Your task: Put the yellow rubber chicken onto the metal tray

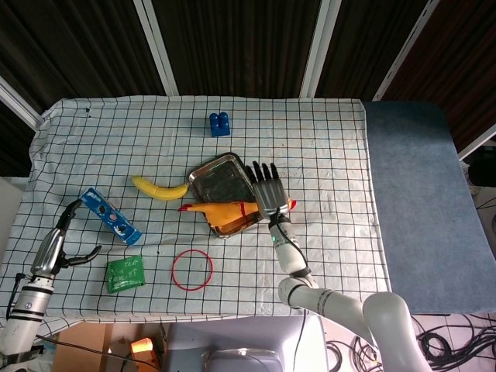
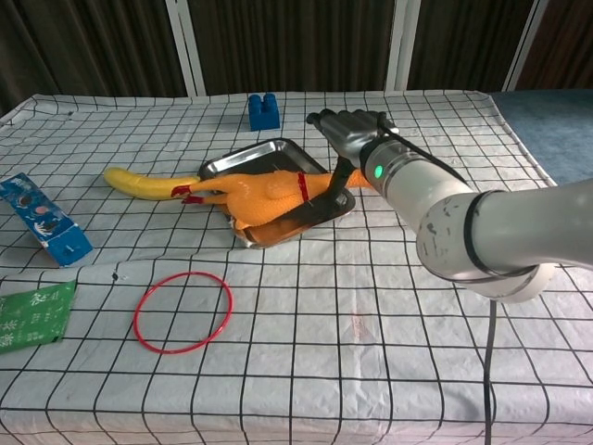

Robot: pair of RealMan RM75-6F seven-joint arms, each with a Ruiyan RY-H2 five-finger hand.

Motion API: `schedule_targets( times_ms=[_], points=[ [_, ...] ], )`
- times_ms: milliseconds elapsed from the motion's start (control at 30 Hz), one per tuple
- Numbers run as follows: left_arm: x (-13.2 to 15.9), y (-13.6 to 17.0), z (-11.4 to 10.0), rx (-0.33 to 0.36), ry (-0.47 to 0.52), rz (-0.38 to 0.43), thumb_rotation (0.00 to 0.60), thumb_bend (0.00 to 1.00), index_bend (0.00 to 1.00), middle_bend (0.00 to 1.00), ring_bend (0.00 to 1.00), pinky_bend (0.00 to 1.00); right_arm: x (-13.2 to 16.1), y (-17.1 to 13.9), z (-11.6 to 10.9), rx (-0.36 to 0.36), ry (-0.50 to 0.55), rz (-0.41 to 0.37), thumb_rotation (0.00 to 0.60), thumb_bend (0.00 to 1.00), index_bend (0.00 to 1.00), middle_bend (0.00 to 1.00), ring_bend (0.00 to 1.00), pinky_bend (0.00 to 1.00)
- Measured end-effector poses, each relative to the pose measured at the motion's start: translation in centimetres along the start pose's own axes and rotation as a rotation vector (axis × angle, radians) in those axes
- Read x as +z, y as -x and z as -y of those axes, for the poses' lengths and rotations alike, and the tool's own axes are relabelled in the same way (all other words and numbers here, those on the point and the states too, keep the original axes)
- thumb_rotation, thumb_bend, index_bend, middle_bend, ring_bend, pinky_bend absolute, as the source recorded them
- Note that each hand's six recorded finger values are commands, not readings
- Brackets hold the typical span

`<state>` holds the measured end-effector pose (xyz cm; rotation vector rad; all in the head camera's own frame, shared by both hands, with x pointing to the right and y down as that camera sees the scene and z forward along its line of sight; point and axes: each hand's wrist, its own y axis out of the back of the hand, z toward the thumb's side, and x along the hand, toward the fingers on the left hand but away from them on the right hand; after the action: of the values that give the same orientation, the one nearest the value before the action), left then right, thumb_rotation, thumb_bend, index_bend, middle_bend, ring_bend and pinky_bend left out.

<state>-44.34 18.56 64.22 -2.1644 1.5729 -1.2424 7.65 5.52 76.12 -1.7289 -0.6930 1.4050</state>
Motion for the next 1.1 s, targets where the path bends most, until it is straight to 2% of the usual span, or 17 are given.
schedule_targets(
  times_ms=[167, 367, 733, 1100],
  points=[
    [-0.1, -0.2, 0.2, -0.018, -0.002, -0.011, 0.6, 0.25, 0.0, 0.0, 0.0, 0.1, -0.9, -0.1, 0.3, 0.028, -0.07, 0.026, 0.6, 0.0, 0.0, 0.0, 0.0, 0.0],
    [-0.2, -0.3, 0.0, -0.016, -0.002, -0.019, 0.6, 0.27, 0.0, 0.0, 0.0, 0.1, -1.2, 0.2, 0.9, 0.023, -0.085, 0.048, 0.6, 0.0, 0.0, 0.0, 0.0, 0.0],
    [-0.3, -0.2, -0.3, -0.024, 0.001, -0.027, 0.6, 0.27, 0.0, 0.0, 0.0, 0.1, -1.3, 0.2, 0.9, 0.089, -0.079, 0.002, 0.6, 0.0, 0.0, 0.0, 0.0, 0.0],
    [-0.2, -0.1, -0.5, -0.024, 0.003, -0.032, 0.6, 0.33, 0.0, 0.0, 0.0, 0.1, -3.5, -1.1, -1.1, 0.112, -0.103, -0.049, 0.6, 0.0, 0.0, 0.0, 0.0, 0.0]
  ],
)
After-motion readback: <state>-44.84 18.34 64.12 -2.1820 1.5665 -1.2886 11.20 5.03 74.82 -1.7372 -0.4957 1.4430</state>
